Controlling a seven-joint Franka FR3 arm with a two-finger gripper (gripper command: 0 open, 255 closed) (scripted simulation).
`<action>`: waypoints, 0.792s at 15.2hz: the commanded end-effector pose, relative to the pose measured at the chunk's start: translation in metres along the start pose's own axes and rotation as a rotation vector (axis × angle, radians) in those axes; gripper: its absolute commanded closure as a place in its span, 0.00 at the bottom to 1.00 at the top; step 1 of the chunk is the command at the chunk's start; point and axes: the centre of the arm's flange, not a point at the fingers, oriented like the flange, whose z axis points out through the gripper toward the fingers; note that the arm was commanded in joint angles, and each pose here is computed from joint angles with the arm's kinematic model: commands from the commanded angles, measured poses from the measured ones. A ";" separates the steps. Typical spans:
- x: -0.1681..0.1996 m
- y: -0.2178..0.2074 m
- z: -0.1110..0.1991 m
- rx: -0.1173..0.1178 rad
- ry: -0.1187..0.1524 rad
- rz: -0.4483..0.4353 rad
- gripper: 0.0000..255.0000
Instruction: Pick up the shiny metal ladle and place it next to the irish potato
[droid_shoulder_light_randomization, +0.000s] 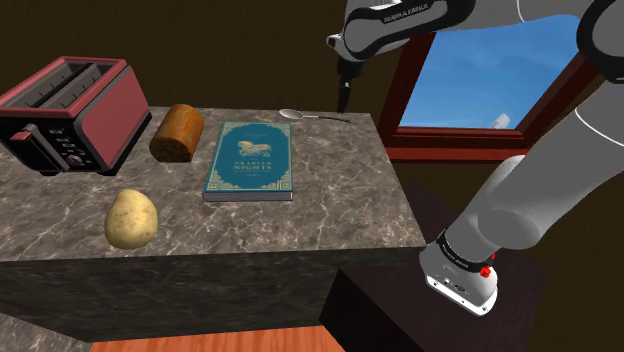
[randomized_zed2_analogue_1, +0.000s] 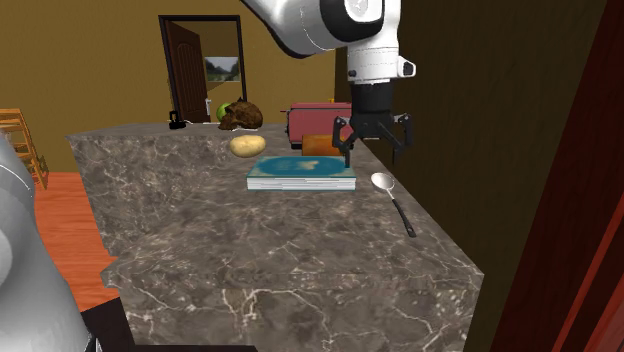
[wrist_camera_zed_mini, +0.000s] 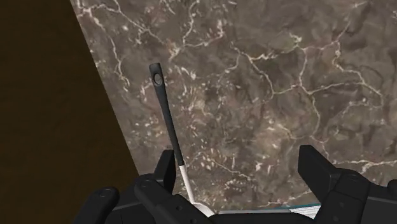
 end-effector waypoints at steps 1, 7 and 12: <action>0.018 0.012 0.017 -0.011 0.001 -0.047 0.00; 0.070 0.042 0.065 -0.040 0.003 -0.180 0.00; 0.076 0.046 0.092 -0.044 0.003 -0.196 0.00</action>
